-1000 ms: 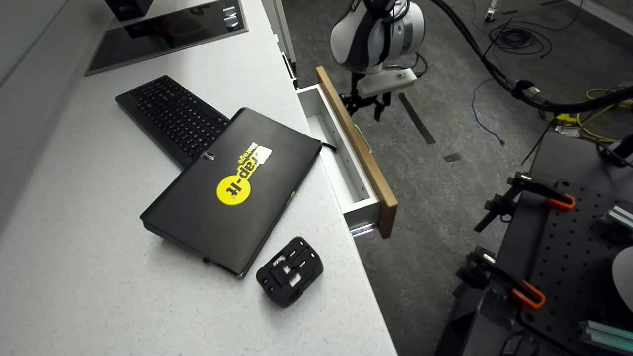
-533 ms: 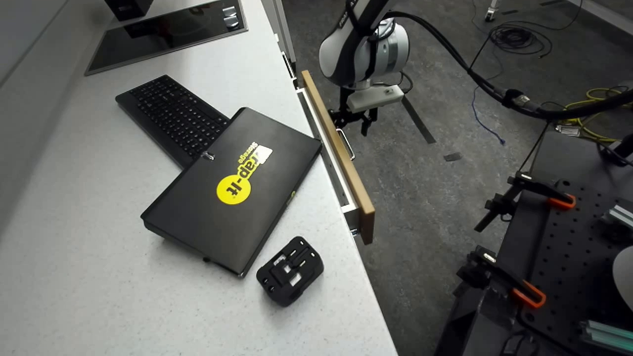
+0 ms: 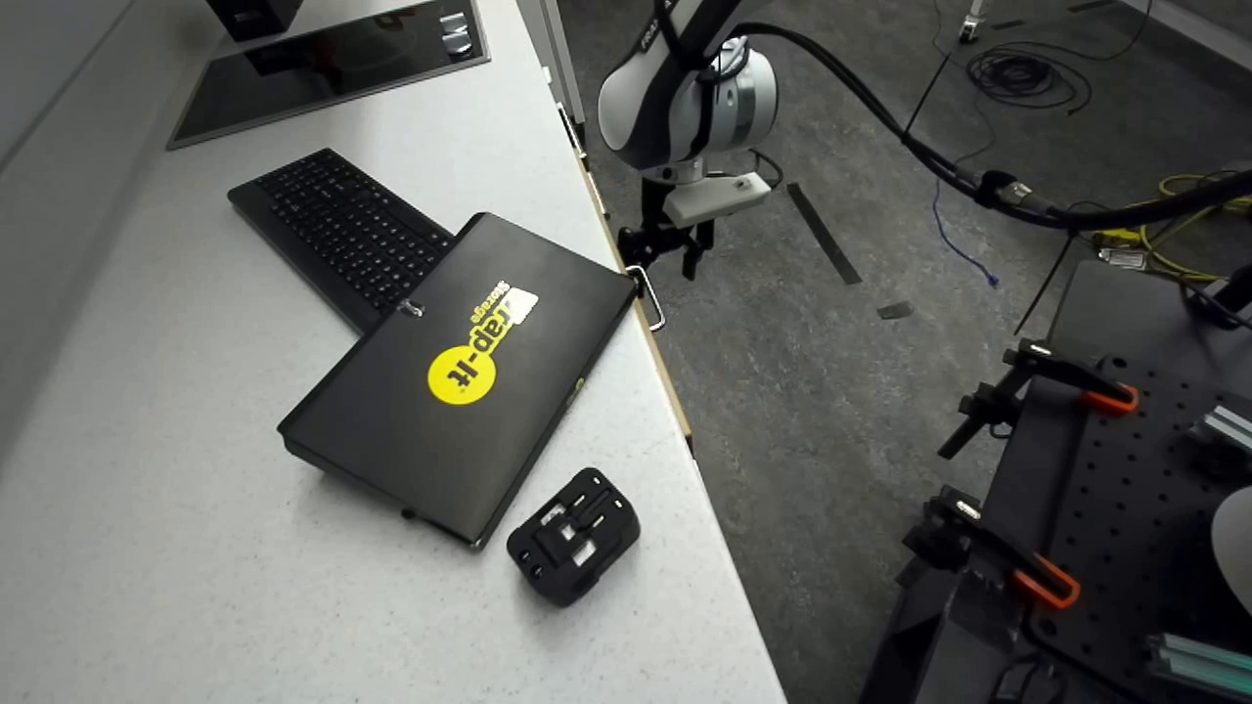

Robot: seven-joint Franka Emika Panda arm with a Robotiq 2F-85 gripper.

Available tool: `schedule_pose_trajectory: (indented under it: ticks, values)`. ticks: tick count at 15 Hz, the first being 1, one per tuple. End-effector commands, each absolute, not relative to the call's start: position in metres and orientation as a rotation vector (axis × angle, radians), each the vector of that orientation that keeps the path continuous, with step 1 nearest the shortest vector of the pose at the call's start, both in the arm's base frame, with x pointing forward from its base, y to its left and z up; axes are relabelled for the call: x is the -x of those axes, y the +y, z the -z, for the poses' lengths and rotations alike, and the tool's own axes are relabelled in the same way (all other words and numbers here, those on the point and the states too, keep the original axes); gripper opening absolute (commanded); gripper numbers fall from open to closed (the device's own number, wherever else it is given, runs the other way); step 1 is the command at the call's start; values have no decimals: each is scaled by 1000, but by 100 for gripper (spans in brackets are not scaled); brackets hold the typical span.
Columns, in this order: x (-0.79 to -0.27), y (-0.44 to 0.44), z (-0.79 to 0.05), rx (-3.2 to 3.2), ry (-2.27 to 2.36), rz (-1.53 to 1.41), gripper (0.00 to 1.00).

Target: Close the top drawer at the left of the oven

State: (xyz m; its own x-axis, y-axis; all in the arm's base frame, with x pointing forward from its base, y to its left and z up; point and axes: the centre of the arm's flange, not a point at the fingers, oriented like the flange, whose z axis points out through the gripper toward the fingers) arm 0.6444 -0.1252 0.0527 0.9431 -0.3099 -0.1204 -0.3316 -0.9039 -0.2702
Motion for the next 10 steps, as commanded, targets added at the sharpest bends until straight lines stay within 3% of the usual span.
schedule_pose_trajectory:
  ticks: [1,10]
  values:
    - [-669,-91,-61,2742,303,-111,100]
    - [-657,-109,-61,2804,309,-81,100]
